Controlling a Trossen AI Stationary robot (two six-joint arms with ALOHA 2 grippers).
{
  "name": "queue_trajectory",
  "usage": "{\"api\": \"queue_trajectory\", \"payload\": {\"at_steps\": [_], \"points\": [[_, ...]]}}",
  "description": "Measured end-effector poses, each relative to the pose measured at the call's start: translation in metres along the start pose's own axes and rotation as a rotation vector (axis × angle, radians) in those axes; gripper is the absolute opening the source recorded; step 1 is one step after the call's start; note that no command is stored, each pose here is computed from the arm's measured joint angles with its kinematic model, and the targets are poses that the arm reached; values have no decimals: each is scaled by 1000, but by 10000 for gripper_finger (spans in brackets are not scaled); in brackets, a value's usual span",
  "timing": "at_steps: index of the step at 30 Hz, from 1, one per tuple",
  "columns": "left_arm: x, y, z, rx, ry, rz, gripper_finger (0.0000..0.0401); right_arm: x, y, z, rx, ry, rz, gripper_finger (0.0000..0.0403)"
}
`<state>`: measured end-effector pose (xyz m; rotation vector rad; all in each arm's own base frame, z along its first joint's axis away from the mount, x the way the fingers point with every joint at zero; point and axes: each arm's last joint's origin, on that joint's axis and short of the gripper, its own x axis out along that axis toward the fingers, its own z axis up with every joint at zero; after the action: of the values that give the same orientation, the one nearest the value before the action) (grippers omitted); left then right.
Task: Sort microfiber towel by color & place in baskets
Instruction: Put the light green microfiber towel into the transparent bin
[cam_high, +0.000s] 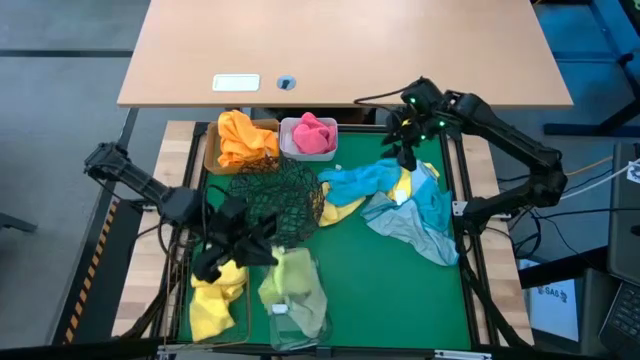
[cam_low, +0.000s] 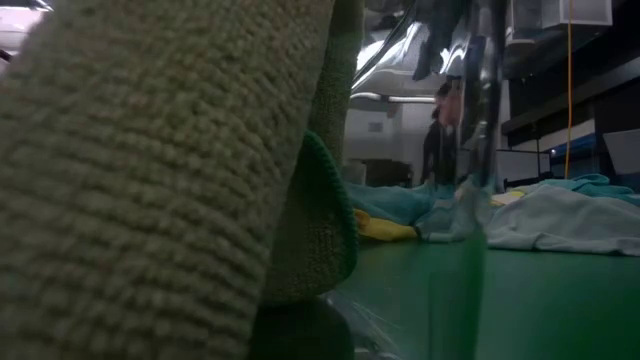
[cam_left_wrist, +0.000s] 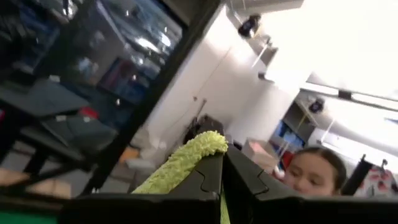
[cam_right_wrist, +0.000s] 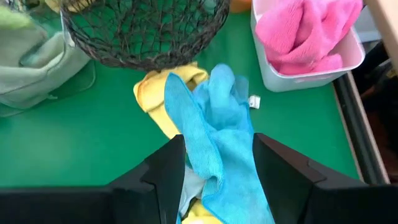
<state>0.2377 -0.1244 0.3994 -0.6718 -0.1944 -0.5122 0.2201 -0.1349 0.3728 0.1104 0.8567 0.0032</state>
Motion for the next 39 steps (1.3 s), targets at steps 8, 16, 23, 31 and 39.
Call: {"api": "queue_trajectory", "payload": {"at_steps": [8,16,23,31,39], "points": [[-2,4,-30,19,167,204,0,18,-4,-11,13,27,11,188],[7,32,-80,79,410,396,0,27,-5,-20,30,65,23,188],[14,61,-131,95,639,467,0,27,-5,-20,31,68,24,188],[15,99,-191,119,838,585,0,28,-5,-20,32,68,25,188],[8,124,-233,95,1005,613,0,27,-5,-21,32,69,25,188]]}}
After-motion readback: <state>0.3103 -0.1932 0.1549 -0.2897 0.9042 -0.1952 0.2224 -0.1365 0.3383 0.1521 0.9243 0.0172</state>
